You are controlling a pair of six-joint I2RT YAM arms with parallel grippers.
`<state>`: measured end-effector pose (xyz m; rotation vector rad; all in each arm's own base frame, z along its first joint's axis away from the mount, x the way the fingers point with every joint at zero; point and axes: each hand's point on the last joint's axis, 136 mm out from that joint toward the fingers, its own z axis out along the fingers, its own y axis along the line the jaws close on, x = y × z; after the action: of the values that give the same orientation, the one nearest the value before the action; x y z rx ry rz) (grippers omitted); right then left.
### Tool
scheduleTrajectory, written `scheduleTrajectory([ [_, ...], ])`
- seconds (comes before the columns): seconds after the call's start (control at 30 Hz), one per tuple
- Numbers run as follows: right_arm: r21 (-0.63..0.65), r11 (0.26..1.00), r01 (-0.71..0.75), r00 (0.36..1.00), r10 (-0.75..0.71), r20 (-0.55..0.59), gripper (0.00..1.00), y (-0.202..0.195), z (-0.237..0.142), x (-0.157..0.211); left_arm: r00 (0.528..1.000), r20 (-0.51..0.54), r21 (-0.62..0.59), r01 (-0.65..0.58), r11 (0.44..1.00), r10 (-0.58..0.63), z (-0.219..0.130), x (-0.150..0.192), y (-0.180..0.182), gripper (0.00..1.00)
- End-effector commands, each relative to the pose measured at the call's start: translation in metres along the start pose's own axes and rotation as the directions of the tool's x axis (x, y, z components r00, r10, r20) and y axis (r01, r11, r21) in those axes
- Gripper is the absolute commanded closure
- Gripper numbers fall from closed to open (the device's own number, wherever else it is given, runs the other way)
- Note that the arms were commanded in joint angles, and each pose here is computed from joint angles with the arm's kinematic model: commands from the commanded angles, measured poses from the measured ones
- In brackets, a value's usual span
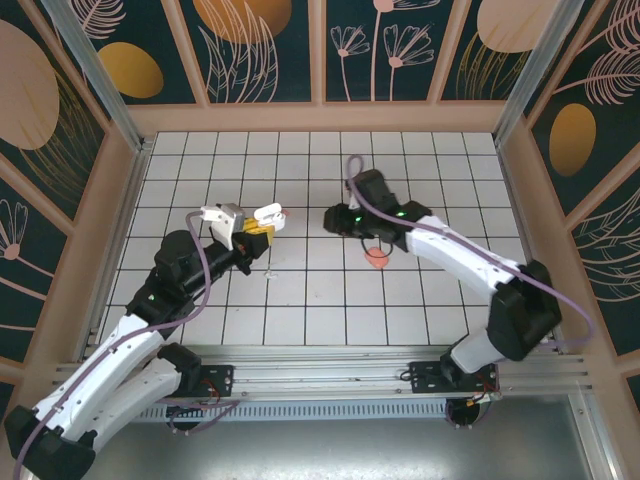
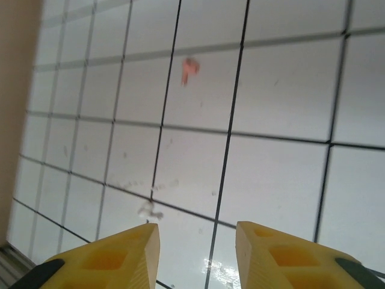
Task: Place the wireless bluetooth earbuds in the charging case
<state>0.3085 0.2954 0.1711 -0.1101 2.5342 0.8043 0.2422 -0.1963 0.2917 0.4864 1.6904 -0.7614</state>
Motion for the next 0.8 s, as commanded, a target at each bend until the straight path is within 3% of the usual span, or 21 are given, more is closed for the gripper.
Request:
scheduleTrajectory([
  [0.0,-0.077,0.988,0.133,0.990,-0.137,-0.038,0.63,0.035,0.035,0.015,1.000,0.014,-0.093,-0.014,0.996,0.015,-0.015,-0.011,0.010,1.00],
  [0.33,-0.142,0.867,0.478,0.813,-0.498,-0.302,0.62,0.069,0.152,0.077,0.998,0.058,-0.147,-0.003,0.989,0.012,-0.046,-0.023,0.011,1.00],
  [0.53,-0.147,0.822,0.550,0.739,-0.562,-0.371,0.61,0.069,0.178,0.104,0.995,0.099,-0.130,0.030,0.991,-0.017,-0.057,-0.027,0.006,1.00],
  [0.77,-0.118,0.790,0.601,0.701,-0.593,-0.397,0.59,0.070,0.183,0.115,0.996,0.091,-0.136,0.035,0.990,-0.022,-0.058,-0.020,0.008,1.00],
])
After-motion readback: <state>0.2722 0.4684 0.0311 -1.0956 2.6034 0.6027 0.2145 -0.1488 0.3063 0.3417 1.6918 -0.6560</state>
